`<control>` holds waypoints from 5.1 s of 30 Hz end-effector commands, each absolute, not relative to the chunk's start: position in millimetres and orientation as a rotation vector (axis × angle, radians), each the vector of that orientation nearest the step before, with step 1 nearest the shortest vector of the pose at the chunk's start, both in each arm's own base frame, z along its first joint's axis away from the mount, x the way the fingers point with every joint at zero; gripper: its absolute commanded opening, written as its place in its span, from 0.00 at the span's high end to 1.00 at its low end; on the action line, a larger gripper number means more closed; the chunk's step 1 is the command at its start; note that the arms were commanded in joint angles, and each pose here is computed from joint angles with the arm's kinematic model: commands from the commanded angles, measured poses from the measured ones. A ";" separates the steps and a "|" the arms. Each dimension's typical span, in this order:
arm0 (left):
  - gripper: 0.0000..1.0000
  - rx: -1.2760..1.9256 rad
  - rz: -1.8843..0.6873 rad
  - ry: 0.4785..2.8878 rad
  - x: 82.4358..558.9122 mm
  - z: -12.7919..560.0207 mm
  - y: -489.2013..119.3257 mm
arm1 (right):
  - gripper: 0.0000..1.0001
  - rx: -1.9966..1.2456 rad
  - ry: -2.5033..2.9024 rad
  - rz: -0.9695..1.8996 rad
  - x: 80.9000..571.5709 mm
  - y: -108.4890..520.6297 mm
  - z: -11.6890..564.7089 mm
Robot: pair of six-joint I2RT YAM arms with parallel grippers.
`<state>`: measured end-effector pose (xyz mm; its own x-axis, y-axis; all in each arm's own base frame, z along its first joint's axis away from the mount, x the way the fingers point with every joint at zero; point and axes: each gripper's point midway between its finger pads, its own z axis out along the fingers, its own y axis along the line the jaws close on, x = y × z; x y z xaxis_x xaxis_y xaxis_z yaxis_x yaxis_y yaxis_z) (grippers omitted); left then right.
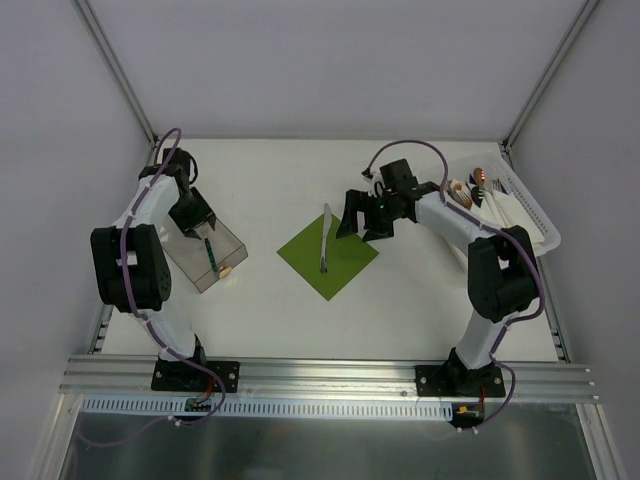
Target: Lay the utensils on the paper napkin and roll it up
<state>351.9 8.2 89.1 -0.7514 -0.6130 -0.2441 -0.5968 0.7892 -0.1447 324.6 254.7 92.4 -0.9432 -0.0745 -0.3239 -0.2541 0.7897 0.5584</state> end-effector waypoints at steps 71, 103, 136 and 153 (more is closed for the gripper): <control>1.00 0.065 -0.464 3.002 372.8 86.3 -320.4 | 0.01 -0.189 2.578 0.913 336.3 82.7 152.4; 0.93 0.028 -0.367 3.077 367.8 42.0 -324.2 | 0.01 -0.165 2.586 0.952 338.3 83.3 147.9; 0.79 0.029 -0.334 3.100 358.5 34.7 -324.3 | 0.01 -0.126 2.573 0.989 339.0 80.0 150.2; 0.53 0.079 -0.429 2.846 378.2 135.4 -325.0 | 0.01 -0.187 2.504 1.000 337.3 86.9 159.6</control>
